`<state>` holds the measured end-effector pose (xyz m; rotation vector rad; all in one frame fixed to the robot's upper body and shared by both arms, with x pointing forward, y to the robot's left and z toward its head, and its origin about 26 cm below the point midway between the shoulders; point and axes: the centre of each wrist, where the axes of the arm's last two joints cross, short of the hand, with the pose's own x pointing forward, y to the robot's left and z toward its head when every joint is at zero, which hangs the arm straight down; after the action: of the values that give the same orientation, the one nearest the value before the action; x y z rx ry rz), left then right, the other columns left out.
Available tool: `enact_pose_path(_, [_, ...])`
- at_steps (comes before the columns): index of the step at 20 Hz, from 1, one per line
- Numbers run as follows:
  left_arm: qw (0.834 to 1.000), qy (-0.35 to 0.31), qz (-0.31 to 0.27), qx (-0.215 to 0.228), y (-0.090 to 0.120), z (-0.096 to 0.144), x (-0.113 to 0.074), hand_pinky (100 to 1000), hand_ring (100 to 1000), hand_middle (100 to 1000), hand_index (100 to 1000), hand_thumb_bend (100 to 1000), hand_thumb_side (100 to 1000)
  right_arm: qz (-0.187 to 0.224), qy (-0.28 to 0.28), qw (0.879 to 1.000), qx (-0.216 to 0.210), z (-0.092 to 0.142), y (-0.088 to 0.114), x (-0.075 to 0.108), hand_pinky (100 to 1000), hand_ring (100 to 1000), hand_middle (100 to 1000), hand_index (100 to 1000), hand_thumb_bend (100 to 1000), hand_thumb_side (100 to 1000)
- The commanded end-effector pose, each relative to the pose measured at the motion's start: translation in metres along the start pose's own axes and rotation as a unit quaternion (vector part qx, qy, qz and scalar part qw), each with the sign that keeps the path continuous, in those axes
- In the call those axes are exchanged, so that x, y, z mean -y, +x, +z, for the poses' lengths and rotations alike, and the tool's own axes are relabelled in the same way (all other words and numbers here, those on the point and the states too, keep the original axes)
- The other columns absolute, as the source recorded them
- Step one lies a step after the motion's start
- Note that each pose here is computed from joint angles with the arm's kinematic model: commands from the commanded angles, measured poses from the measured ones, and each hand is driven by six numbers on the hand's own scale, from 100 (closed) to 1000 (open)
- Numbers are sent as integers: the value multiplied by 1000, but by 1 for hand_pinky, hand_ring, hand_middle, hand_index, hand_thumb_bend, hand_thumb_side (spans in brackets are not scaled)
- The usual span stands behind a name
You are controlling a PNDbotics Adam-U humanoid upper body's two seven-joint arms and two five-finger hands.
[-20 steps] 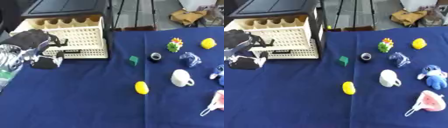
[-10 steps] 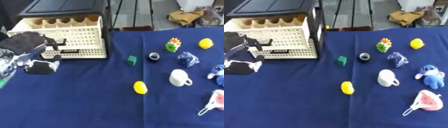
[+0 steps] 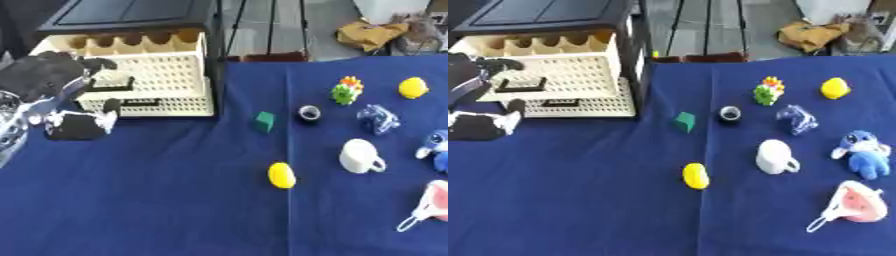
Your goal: Pick up objects from table and place into drawer.
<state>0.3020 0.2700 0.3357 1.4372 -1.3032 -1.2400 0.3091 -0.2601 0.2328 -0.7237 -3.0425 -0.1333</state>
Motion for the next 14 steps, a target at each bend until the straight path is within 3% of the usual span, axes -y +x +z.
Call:
enact_pose_path(1, [1000,23,-1,-19,-4,1,-14,100,100,130,939,100,453,-8,-12,1000,21,-8,2,1,540,574,678,697,100,967])
enact_pose_path(14, [996,-74,-4,-47,-22,-32,15,100,100,129,858,100,435,-12,-18,1000,16,-9,3,-1,543,573,678,697,100,974])
